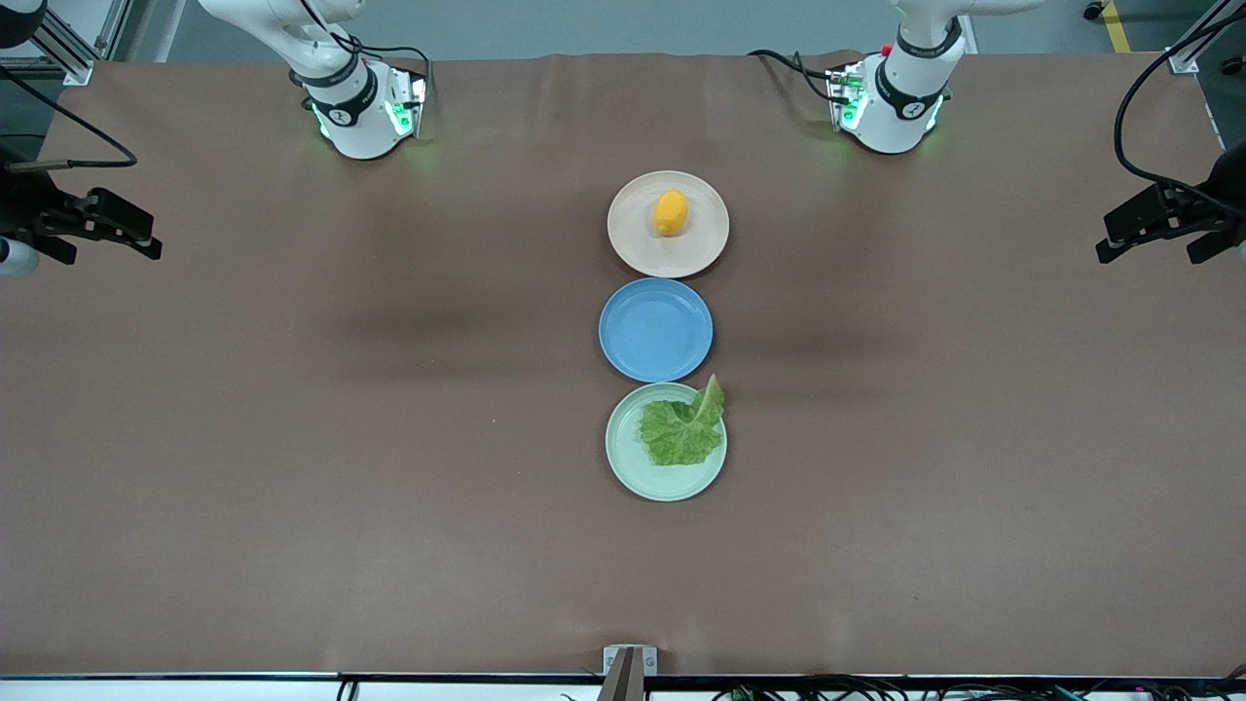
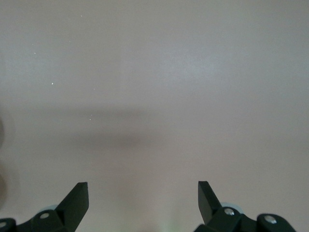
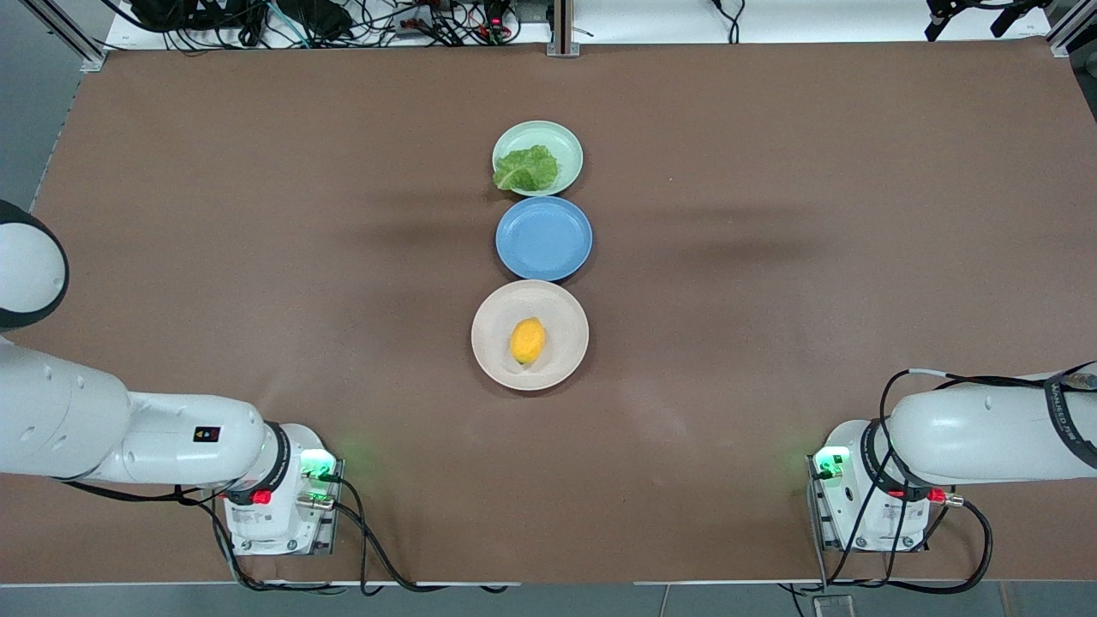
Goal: Pick lemon and lettuce from plates
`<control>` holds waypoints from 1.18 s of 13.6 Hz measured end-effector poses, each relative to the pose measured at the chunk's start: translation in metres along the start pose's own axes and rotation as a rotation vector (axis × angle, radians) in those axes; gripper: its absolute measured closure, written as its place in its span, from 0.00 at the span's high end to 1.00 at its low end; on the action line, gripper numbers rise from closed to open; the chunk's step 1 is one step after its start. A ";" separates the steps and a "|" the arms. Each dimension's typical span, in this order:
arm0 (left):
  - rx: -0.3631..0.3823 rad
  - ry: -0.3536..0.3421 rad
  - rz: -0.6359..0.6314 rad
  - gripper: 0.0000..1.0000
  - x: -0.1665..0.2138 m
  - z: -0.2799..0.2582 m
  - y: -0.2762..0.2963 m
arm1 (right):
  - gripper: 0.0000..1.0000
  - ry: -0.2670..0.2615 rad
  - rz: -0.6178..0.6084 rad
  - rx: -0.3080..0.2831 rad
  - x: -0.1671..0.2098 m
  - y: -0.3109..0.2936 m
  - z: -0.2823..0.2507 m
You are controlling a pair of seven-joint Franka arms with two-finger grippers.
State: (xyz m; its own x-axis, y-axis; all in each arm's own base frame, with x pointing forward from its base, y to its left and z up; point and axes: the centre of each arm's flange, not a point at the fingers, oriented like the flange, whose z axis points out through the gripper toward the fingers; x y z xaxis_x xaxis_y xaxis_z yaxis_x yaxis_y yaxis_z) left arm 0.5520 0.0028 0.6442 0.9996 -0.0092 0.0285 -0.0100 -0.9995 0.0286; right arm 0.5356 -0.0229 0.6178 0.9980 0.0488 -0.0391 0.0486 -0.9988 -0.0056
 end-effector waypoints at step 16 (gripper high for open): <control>0.008 -0.101 -0.075 1.00 0.039 0.097 0.125 | 1.00 -0.002 0.006 0.040 0.001 -0.001 0.005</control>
State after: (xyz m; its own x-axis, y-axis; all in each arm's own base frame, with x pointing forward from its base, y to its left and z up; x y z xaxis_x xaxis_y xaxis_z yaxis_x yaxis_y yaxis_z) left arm 0.5930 -0.1253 0.5516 0.9952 0.0636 -0.0746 0.0652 -0.9977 0.0187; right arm 0.5359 -0.0214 0.6129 0.9982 0.0427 -0.0410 0.0408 -0.9981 -0.0451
